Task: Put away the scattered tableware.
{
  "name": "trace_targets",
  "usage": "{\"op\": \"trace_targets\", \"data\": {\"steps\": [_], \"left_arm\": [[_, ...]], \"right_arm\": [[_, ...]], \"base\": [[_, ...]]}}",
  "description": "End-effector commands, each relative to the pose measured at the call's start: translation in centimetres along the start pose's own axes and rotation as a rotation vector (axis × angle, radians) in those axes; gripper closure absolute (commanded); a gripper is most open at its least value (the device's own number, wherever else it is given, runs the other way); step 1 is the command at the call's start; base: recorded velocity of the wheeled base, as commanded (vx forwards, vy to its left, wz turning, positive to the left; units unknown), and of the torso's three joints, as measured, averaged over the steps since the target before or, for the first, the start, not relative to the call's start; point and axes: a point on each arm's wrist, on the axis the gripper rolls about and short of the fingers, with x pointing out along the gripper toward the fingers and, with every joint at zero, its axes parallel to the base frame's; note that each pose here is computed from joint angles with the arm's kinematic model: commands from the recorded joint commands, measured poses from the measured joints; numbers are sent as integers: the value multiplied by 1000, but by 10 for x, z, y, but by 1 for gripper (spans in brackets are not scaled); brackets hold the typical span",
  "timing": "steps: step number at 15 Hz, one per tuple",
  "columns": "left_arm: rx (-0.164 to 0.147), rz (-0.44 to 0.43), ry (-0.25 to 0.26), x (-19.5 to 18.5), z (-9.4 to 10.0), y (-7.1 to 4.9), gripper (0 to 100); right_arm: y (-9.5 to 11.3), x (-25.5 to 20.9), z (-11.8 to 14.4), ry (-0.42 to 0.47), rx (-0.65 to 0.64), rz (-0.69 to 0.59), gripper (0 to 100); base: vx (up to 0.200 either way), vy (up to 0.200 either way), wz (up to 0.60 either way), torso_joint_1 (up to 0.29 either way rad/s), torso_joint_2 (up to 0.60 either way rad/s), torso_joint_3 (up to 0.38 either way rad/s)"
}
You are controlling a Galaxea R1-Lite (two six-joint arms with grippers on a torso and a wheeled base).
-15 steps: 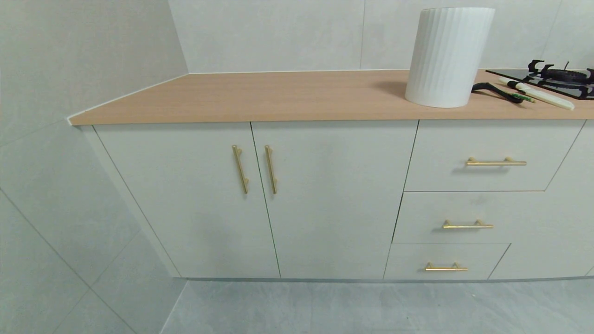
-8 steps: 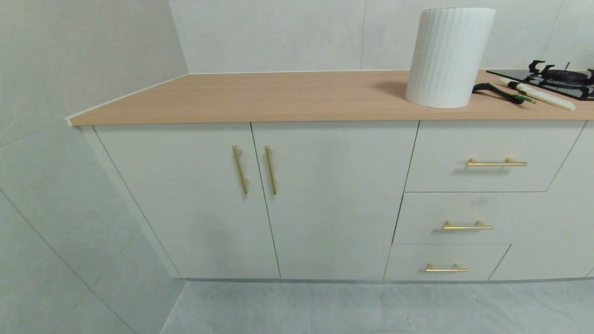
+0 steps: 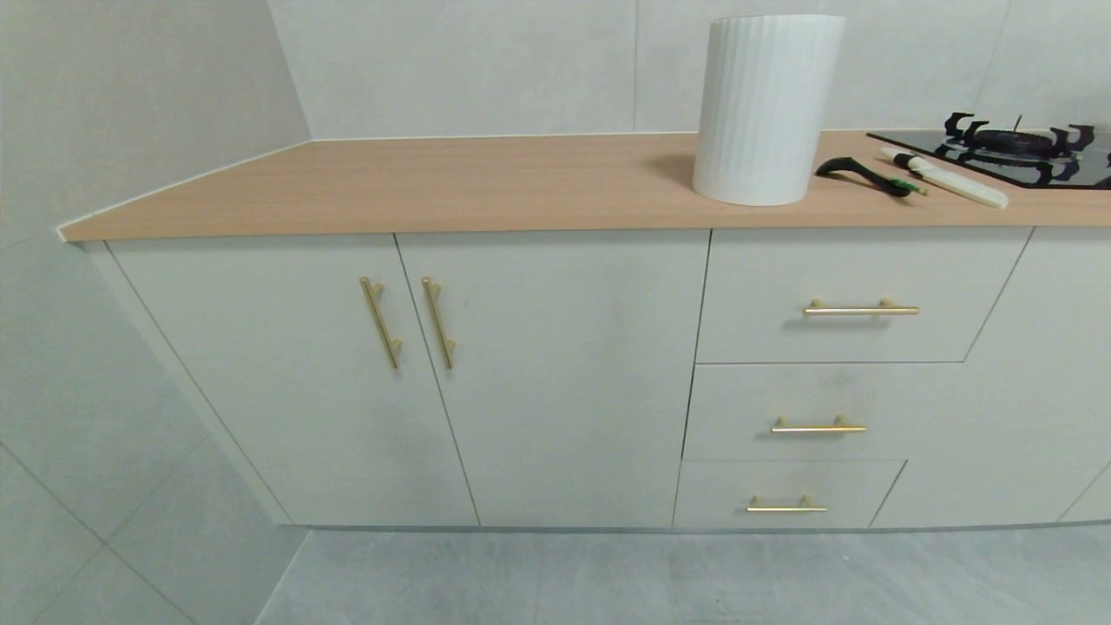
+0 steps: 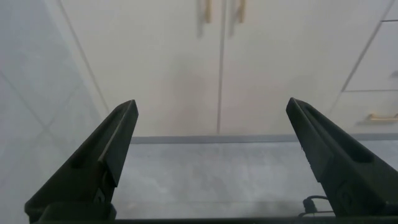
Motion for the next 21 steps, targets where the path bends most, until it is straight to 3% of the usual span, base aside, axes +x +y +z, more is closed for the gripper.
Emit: {"op": "trace_targets", "data": {"steps": [1,4,13,18,21], "left_arm": [[-2,0,1,0,0,0,0],[-2,0,1,0,0,0,0],[-2,0,1,0,0,0,0],[-2,2,1,0,0,0,0],[-2,2,1,0,0,0,0]], "right_arm": [[0,0,0,2,-1,0,0],[0,0,0,0,-1,0,0],[0,0,0,2,-1,0,0],[0,0,0,0,-1,0,0],[0,0,0,2,-1,0,0]], "base": [[0,-200,0,7,7,2],[0,-200,0,2,2,2],[0,0,0,0,0,0],[200,0,0,0,1,-1],[0,0,0,0,0,0]]}}
